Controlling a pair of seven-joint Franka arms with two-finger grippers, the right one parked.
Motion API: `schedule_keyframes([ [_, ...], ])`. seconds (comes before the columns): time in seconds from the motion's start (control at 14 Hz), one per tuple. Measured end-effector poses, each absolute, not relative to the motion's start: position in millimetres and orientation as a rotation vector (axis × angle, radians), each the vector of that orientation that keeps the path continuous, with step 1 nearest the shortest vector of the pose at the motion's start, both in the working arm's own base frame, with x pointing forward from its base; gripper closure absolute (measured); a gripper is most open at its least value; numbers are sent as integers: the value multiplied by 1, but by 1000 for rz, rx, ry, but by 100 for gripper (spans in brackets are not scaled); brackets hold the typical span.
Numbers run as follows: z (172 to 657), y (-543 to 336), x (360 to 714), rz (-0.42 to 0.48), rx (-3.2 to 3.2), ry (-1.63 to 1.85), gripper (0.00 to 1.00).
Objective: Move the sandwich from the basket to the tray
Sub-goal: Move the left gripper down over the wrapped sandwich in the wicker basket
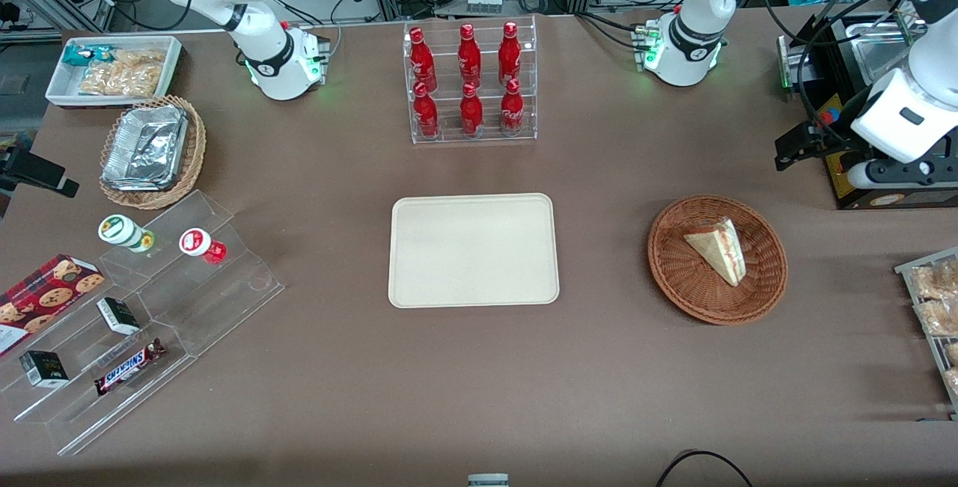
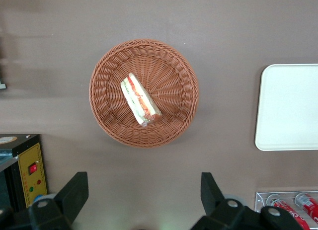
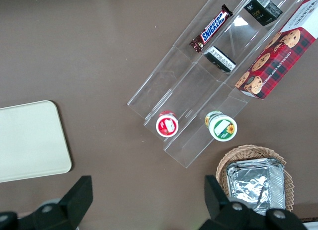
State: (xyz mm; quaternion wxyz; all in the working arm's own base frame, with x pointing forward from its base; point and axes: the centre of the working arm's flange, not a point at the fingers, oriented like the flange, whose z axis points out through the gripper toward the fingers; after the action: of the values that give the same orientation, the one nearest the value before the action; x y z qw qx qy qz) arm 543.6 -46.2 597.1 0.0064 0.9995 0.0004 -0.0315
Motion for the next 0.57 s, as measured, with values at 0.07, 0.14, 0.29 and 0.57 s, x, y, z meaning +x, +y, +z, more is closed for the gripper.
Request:
schedule_keyframes([
  [0.07,594,-46,545,-103,3131,-7,0],
  [0.14,591,-45,547,-112,3140,-15,0],
  [0.29,579,-44,550,-150,3146,-16,0],
  [0.57,495,-44,566,-324,3143,-20,0],
])
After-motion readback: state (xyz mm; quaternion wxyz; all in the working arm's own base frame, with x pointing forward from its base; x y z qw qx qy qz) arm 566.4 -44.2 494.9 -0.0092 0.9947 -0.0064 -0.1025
